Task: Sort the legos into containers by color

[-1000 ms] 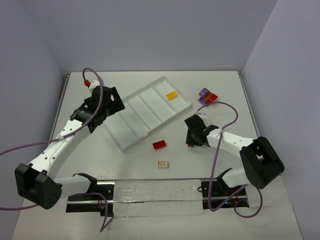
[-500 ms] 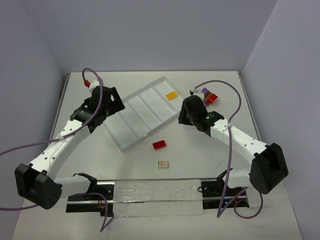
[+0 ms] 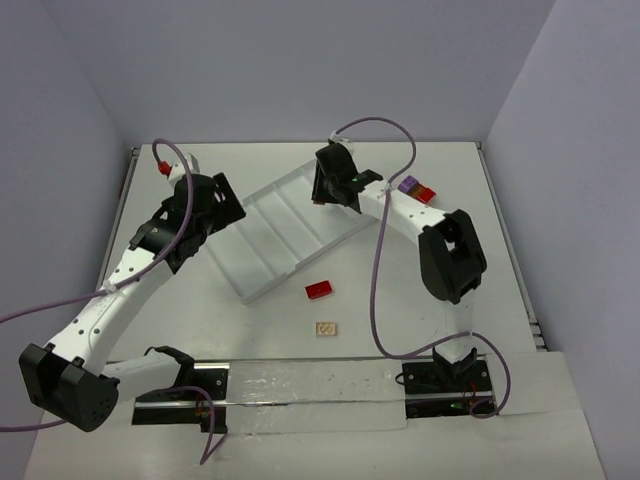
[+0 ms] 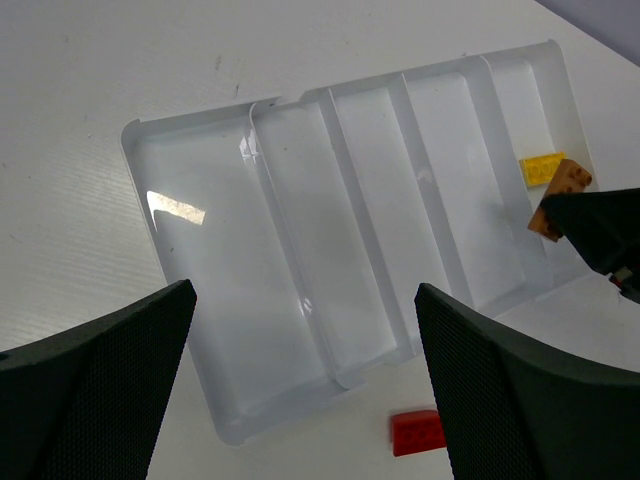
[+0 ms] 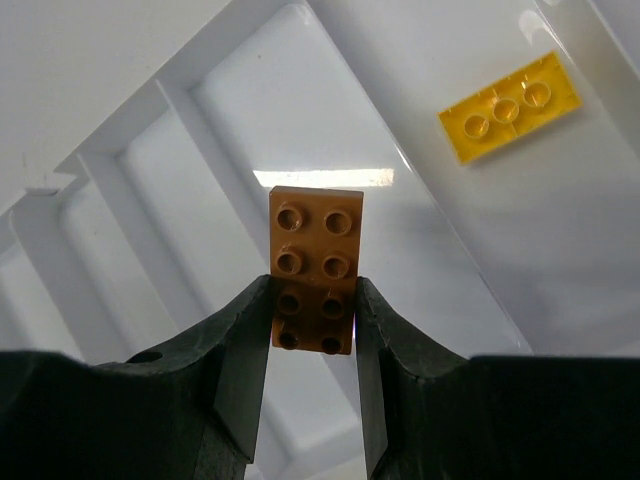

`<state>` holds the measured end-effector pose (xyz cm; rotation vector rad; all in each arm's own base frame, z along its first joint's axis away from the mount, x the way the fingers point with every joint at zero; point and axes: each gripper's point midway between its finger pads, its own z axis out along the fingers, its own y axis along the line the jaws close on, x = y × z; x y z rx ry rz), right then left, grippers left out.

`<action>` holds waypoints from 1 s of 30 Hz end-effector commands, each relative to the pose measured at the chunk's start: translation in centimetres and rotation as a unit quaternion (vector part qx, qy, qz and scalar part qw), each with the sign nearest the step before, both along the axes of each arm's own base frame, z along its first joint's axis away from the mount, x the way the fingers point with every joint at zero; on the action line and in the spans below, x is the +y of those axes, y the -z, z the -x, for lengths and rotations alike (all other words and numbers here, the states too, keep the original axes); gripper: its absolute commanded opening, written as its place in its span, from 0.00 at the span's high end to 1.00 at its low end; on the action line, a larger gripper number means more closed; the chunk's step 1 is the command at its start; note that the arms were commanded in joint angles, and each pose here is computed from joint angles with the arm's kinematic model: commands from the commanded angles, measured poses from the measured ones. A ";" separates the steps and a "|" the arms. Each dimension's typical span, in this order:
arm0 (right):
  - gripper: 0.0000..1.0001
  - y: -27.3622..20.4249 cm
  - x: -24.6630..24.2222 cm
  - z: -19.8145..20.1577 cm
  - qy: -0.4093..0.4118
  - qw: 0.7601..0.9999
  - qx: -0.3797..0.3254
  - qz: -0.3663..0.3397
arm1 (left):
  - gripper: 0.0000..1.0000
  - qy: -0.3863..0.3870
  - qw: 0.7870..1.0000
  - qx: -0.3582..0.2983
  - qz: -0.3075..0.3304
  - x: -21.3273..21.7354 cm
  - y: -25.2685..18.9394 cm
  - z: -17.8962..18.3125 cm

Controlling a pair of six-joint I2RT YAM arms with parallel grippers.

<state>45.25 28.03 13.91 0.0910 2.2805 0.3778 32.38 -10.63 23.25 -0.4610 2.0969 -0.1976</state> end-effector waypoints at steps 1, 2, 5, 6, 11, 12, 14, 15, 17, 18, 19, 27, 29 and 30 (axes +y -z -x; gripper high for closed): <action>0.59 -1.7 1.7 -2.8 0.003 1.000 -0.023 -0.003 | 0.01 -0.001 1.000 -0.012 0.005 0.0 -1.4 0.2; 0.54 -1.2 2.0 -3.1 0.002 1.000 -0.017 0.001 | 0.01 0.001 1.000 -0.011 0.003 0.0 -1.4 0.2; 0.25 0.1 2.5 -3.5 -0.004 1.000 0.000 0.011 | 0.01 -0.001 1.000 -0.012 0.001 0.2 -1.5 0.4; 0.20 -0.1 2.6 -3.6 -0.005 1.000 -0.001 0.010 | 0.01 -0.002 1.000 -0.012 0.000 0.3 -1.6 0.5; 0.17 -2.2 2.2 -2.9 -0.010 1.000 -0.016 0.004 | 0.01 0.001 1.000 -0.015 0.005 0.1 -1.7 0.5; 0.17 -3.3 1.7 -2.5 -0.008 1.000 -0.025 0.004 | 0.01 0.002 1.000 -0.015 0.006 0.0 -1.7 0.4; 0.17 -4.4 0.6 -1.7 -0.002 0.999 -0.034 0.009 | 0.01 0.005 1.000 -0.015 0.008 -0.2 -1.7 0.3; 0.18 -5.2 -0.4 -0.8 0.004 0.999 -0.040 0.012 | 0.01 0.008 1.000 -0.015 0.010 -0.4 -1.6 0.2; 0.18 -5.6 -2.2 1.1 0.008 0.999 -0.045 0.020 | 0.01 0.016 1.000 -0.011 0.011 -0.7 -1.2 0.0; 0.19 -7.0 -3.4 2.4 0.011 0.998 -0.059 0.017 | 0.01 0.022 1.000 -0.008 0.010 -0.9 -0.9 0.0; 0.19 -6.5 -4.4 3.9 0.011 0.998 -0.054 0.022 | 0.01 0.027 1.000 -0.004 0.010 -1.1 -0.6 0.0; 0.16 -1.0 -11.0 14.8 0.063 0.998 0.006 0.008 | 0.09 0.234 0.967 0.034 -0.092 -10.9 3.3 3.3; 0.15 -0.2 -12.4 16.1 0.081 0.997 0.012 0.012 | 0.15 0.283 0.952 0.036 -0.108 -13.5 4.1 4.5; 0.14 0.1 -13.2 16.8 0.092 0.995 0.015 0.020 | 0.17 0.310 0.943 0.032 -0.114 -15.0 4.4 5.1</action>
